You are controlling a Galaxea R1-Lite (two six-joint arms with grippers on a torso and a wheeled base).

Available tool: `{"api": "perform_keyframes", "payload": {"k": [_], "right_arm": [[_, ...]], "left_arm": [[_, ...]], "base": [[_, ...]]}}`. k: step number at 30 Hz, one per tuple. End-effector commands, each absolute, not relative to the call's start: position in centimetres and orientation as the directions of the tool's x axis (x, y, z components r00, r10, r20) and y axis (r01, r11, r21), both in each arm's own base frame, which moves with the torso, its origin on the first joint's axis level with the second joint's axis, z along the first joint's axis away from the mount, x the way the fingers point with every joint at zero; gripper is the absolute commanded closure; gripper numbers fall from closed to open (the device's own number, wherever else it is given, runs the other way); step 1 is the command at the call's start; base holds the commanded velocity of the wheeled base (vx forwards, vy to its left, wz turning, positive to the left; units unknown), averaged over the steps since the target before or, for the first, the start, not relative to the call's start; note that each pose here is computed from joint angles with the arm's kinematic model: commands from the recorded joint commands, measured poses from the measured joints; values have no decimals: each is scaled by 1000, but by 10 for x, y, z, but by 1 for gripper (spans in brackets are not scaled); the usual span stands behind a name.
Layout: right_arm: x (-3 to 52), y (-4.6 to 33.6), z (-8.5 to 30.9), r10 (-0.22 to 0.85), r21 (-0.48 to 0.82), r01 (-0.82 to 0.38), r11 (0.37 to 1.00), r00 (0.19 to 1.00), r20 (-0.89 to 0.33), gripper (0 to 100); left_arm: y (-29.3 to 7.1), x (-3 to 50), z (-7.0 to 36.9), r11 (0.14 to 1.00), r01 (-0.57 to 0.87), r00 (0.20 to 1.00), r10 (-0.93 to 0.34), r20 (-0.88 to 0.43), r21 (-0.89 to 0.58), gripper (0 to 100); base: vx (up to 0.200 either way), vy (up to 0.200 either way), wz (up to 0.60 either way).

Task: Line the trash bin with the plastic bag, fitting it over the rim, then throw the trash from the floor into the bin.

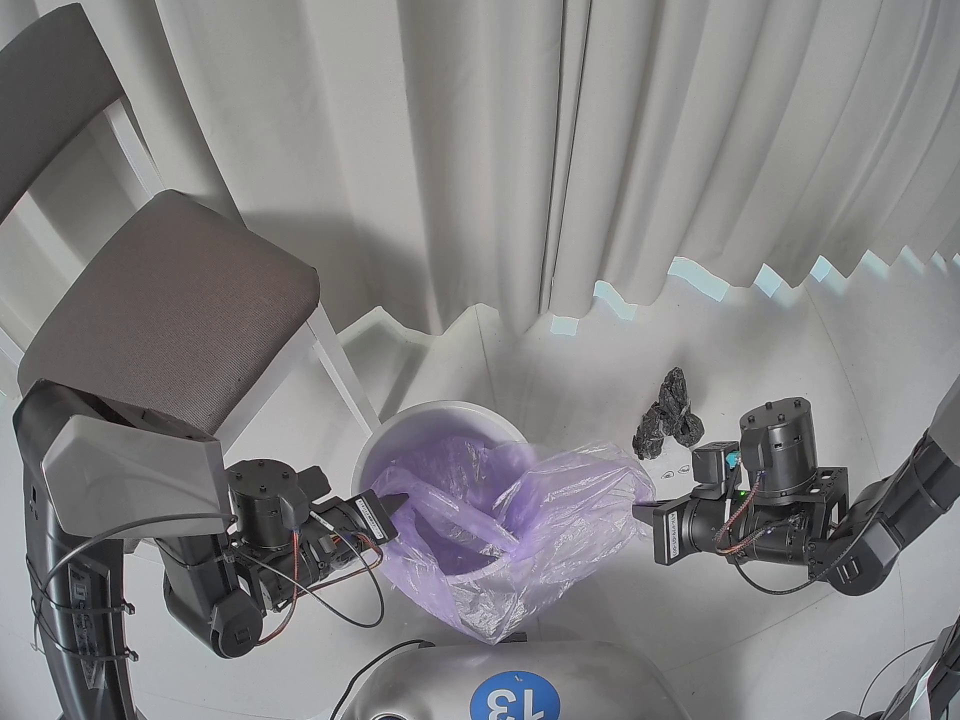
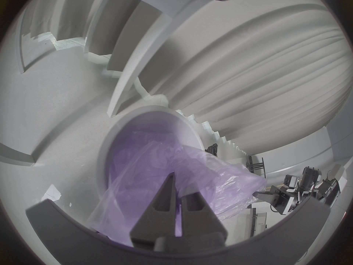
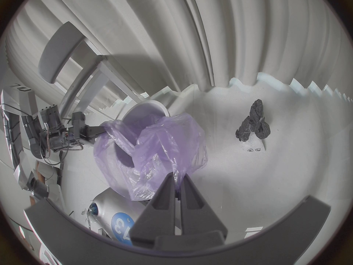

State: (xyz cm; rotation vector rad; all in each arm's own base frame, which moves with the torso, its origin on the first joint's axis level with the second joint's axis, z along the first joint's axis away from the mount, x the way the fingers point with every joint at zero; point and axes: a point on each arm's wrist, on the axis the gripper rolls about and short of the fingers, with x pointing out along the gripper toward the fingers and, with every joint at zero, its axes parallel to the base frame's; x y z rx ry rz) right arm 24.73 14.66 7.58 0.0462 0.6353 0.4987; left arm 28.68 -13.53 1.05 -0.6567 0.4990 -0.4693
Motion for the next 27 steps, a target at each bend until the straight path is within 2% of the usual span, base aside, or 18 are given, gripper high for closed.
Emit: {"api": "perform_keyframes", "payload": {"k": [1, 8, 17, 24, 27], "right_arm": [[244, 148, 79, 471, 192, -444, 875, 691, -549, 100], [247, 148, 73, 462, 190, -437, 879, 683, -566, 100], [272, 130, 64, 406, 196, -362, 911, 712, -573, 100], [275, 126, 60, 391, 191, -348, 918, 707, -589, 100], [275, 128, 50, 389, 183, -355, 917, 687, -614, 100]], "left_arm": [[-137, 290, 8, 696, 254, 789, -551, -273, -672, 100], [-123, 303, -6, 726, 211, 811, -504, -297, -655, 100], [-90, 311, -8, 802, 205, 846, -433, -311, -561, 100], [-74, 303, 6, 775, 249, 824, -484, -293, -581, 100], [-70, 296, 5, 789, 273, 809, -498, -312, -550, 100]], "base": [[0, 0, 0], [0, 0, 0], [0, 0, 0], [0, 0, 0], [0, 0, 0]]}}
